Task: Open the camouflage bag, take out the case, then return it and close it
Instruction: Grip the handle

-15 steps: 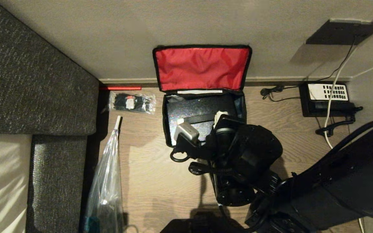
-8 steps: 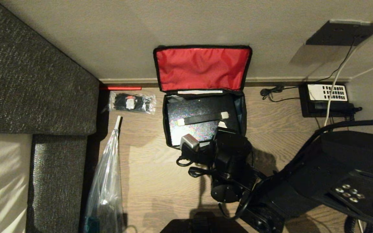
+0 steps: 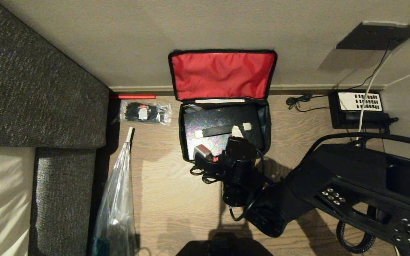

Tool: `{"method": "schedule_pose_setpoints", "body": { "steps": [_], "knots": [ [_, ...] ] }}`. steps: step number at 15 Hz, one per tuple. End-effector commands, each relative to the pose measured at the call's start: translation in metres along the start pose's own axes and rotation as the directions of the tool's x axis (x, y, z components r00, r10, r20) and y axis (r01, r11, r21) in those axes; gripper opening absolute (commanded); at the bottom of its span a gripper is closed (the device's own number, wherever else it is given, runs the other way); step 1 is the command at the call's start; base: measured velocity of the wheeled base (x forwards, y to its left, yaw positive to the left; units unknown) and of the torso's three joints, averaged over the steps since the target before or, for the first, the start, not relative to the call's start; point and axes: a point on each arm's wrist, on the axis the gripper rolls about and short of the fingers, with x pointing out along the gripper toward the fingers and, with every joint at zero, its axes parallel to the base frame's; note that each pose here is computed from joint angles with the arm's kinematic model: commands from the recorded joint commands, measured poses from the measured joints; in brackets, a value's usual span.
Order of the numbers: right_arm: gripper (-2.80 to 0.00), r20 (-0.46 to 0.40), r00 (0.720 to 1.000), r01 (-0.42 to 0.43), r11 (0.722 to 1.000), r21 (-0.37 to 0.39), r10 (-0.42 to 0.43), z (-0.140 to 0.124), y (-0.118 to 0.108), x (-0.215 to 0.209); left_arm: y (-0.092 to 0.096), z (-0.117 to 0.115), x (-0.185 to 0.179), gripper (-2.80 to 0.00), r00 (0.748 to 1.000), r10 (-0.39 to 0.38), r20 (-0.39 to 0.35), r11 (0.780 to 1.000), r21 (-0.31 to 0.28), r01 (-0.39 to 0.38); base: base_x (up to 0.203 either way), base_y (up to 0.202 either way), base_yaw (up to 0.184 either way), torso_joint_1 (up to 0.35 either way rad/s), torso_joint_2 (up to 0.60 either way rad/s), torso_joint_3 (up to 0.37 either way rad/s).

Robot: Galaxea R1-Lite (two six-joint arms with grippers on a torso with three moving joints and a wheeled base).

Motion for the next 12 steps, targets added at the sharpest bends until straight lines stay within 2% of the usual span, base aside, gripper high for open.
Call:
{"method": "schedule_pose_setpoints", "body": {
  "steps": [1,6,9,12],
  "knots": [
    [0.0,0.005,1.0,0.022,1.0,0.012,-0.022,-0.005,0.017,0.023,0.0,-0.001,0.0,-2.8,1.0,0.002,-0.001,1.0,0.0,-0.002,0.0,0.0,0.0,0.0,0.0,0.0],
    [0.0,0.084,0.991,0.098,0.994,0.043,-0.101,-0.014,0.031,0.05,0.0,-0.001,0.0,-2.8,1.0,0.001,0.0,1.0,0.0,-0.001,0.0,0.0,0.0,0.0,0.0,0.0],
    [0.0,0.125,0.986,0.113,0.994,-0.002,-0.112,-0.019,0.038,0.062,0.0,-0.001,0.0,-2.8,1.0,0.002,0.0,1.0,0.0,-0.002,0.0,0.0,0.0,0.0,0.0,0.0],
    [0.0,0.161,0.974,0.161,0.987,-0.004,-0.159,-0.014,0.037,0.076,0.0,-0.001,0.0,-2.8,1.0,0.002,0.0,1.0,0.0,-0.002,0.0,0.0,0.0,0.0,0.0,0.0]
  ]
}}
